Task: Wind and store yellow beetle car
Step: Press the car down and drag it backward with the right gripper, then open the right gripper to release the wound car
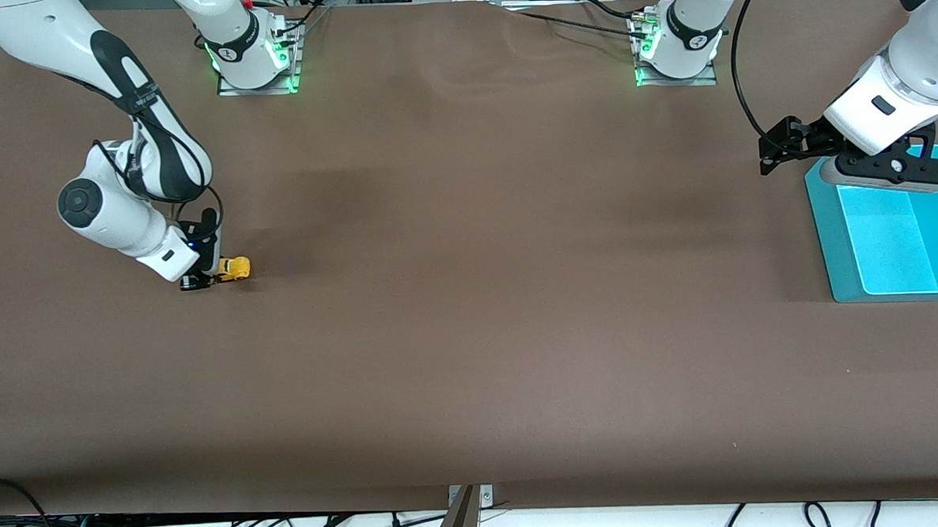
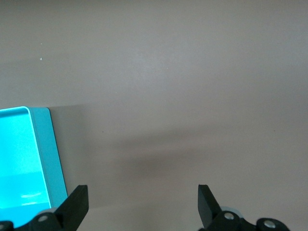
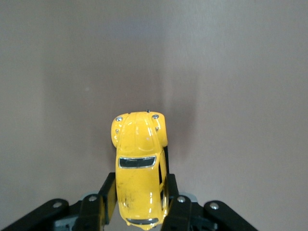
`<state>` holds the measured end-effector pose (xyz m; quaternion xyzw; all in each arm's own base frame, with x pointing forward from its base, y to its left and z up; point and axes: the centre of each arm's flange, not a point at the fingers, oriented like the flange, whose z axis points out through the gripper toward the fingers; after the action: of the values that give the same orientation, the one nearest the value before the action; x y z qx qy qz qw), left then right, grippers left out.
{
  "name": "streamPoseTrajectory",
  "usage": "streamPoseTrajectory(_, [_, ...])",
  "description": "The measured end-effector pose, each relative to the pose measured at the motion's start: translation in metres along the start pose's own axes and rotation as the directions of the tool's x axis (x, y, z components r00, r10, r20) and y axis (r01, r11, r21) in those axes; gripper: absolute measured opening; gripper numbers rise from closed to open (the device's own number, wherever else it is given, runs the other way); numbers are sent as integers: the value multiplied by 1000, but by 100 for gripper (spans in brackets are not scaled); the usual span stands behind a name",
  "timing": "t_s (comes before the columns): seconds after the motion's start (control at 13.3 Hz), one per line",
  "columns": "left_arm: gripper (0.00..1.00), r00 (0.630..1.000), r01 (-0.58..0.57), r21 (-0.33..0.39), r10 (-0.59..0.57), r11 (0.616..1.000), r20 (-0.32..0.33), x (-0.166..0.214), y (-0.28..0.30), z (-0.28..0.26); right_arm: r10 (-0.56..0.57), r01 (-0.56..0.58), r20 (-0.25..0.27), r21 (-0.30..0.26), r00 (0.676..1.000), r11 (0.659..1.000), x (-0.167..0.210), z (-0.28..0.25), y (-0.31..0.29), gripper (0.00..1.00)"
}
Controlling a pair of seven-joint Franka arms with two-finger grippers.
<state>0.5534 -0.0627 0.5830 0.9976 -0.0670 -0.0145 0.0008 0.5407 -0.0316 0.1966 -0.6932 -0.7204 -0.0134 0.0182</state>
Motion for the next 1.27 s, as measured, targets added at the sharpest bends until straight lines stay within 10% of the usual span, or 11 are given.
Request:
streamPoseTrajectory(0.6, [100, 1000, 0, 0, 0, 1000, -1, 0, 0, 0, 13, -13, -5, -25, 1000, 1000, -95, -4, -9, 44])
streamPoseTrajectory(1.12, [100, 1000, -1, 0, 1, 1000, -1, 0, 0, 0, 4, -4, -18, 6, 1000, 1000, -99, -4, -3, 44])
streamPoseTrajectory(1.27, [100, 1000, -1, 0, 1, 1000, -1, 0, 0, 0, -10, 11, -34, 34, 999, 999, -94, 10, -3, 62])
